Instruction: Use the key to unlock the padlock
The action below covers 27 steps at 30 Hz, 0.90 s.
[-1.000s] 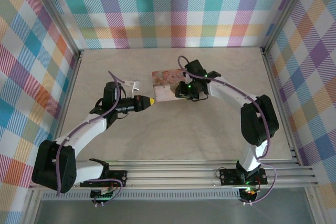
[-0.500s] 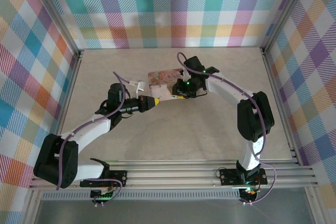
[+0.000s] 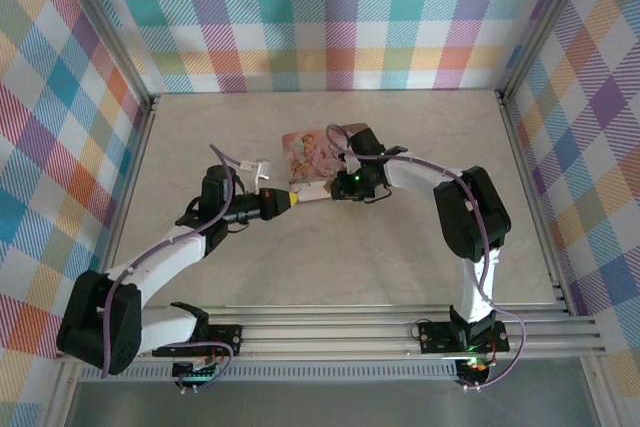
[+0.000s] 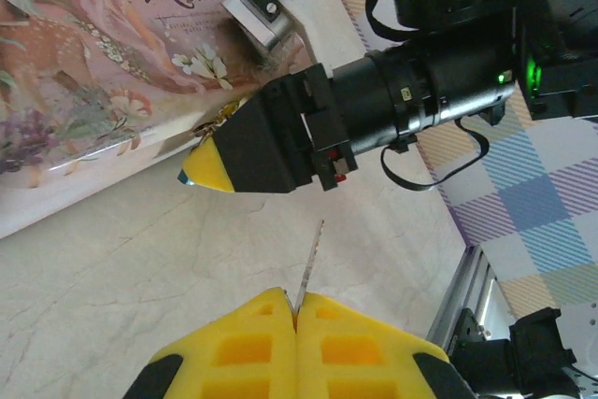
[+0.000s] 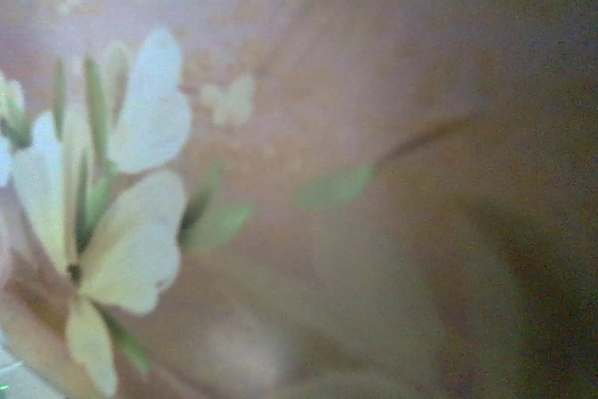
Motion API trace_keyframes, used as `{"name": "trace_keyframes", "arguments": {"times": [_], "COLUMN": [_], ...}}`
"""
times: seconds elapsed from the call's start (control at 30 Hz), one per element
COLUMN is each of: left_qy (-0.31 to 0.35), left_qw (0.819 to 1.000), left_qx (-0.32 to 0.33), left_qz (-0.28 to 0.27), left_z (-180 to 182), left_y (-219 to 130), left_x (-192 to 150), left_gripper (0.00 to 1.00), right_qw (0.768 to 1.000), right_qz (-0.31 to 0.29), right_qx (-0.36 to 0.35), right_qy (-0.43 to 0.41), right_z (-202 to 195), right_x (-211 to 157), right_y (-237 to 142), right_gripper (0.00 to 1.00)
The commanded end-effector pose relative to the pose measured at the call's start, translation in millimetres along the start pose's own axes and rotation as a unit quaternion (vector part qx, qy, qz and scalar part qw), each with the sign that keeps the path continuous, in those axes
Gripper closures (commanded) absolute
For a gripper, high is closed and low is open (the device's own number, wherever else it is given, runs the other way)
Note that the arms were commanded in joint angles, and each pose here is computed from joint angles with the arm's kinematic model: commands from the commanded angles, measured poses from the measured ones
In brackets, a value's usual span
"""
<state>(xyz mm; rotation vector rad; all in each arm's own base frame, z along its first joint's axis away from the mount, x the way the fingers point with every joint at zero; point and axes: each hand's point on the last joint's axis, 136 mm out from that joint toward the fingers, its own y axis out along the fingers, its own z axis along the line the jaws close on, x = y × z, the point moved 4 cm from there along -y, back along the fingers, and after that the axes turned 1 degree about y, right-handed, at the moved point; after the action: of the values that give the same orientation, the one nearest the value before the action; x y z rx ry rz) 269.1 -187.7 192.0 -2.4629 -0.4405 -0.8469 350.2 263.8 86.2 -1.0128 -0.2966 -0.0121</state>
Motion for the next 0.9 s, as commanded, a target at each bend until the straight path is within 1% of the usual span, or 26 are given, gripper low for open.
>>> {"name": "trace_keyframes", "arguments": {"times": [0.0,0.03,0.17,0.3,0.33,0.37,0.6,0.87], "left_qy": [0.004,0.004,0.004,0.004,0.004,0.004,0.002,-0.004], "left_qw": [1.000,1.000,0.999,0.999,0.999,0.999,0.998,0.998], "left_qx": [0.018,0.020,0.034,0.041,0.042,0.043,0.053,0.061], "left_qz": [0.004,0.003,-0.003,-0.007,-0.008,-0.008,-0.013,-0.014], "left_z": [2,1,2,0,0,-1,-1,-1], "left_y": [-6,-7,-14,-19,-20,-20,-24,-28], "left_x": [-8,-8,-11,-11,-11,-11,-11,-13], "left_gripper": [1.00,1.00,1.00,1.00,1.00,1.00,1.00,1.00], "right_qw": [0.998,0.998,0.994,0.990,0.990,0.989,0.984,0.975], "right_qz": [-0.044,-0.049,-0.077,-0.094,-0.097,-0.100,-0.121,-0.142], "right_qx": [-0.013,-0.021,-0.057,-0.085,-0.087,-0.089,-0.110,-0.127], "right_qy": [-0.040,-0.043,-0.054,-0.056,-0.058,-0.063,-0.078,-0.113], "right_z": [-5,-8,-20,-26,-26,-24,-20,-3], "right_x": [13,13,14,17,18,18,23,29], "right_y": [1,2,3,1,1,0,0,5], "right_gripper": [1.00,1.00,0.85,0.61,0.57,0.55,0.46,0.44]}}
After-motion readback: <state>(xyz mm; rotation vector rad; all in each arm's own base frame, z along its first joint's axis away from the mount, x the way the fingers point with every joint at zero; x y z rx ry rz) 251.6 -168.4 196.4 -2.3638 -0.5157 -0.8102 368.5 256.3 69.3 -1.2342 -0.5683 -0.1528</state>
